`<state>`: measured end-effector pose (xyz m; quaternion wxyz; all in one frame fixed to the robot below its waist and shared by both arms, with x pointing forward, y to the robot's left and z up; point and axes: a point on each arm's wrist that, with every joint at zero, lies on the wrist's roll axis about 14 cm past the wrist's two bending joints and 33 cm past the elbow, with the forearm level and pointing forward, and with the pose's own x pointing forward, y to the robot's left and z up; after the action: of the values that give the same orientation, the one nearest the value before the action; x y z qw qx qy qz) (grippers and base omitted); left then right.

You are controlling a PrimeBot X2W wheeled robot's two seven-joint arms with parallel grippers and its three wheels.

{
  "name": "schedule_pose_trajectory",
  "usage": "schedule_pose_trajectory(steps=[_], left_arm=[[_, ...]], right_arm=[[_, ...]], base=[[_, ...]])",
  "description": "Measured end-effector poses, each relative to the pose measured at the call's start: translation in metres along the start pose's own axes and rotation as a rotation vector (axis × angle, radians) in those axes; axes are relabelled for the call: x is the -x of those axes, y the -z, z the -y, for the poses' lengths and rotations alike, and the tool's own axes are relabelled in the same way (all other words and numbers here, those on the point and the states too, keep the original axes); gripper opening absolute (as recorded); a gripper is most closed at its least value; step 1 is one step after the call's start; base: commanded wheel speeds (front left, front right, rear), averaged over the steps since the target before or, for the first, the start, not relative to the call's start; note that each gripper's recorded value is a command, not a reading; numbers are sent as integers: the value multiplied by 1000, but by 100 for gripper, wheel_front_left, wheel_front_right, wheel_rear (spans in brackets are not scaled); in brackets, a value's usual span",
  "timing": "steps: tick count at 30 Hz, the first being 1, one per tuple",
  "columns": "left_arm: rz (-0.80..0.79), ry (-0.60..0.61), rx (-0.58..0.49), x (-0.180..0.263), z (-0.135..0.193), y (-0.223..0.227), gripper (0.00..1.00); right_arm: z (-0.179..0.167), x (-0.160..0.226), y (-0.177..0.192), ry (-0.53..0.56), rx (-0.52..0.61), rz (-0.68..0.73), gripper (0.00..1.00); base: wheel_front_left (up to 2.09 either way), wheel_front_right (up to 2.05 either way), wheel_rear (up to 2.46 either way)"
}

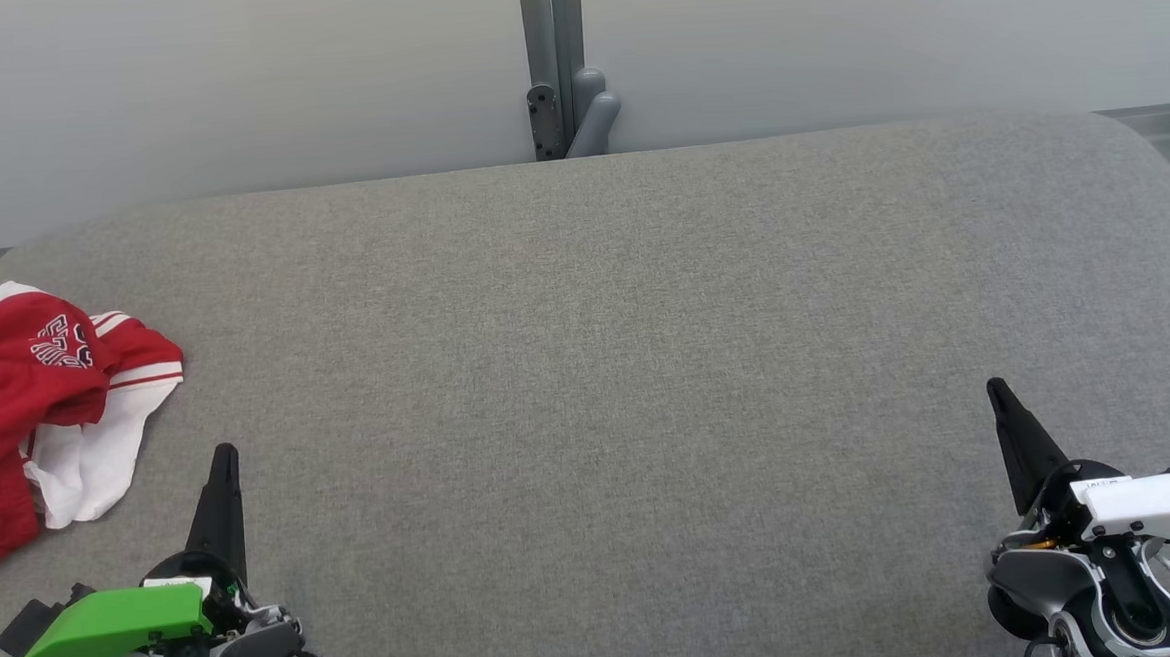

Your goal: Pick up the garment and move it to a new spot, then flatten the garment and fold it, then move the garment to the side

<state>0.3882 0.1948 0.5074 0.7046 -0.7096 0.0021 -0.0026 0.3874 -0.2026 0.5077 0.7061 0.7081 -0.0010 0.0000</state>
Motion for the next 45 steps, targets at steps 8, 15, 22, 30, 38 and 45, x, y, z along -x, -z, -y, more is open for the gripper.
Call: schedule_pose_trajectory(steps=[8,15,22,30,38,45], left_arm=[[0,0,0,0,0,0,0],[0,0,0,0,0,0,0],[0,0,0,0,0,0,0],[0,0,0,0,0,0,0],[0,0,0,0,0,0,0],[0,0,0,0,0,0,0]], right_arm=[[0,0,0,0,0,0,0],[0,0,0,0,0,0,0],[0,0,0,0,0,0,0],[0,0,0,0,0,0,0],[0,0,0,0,0,0,0],[0,0,0,0,0,0,0]], base=[[0,0,0],[0,0,0],[0,0,0],[0,0,0],[0,0,0],[0,0,0]])
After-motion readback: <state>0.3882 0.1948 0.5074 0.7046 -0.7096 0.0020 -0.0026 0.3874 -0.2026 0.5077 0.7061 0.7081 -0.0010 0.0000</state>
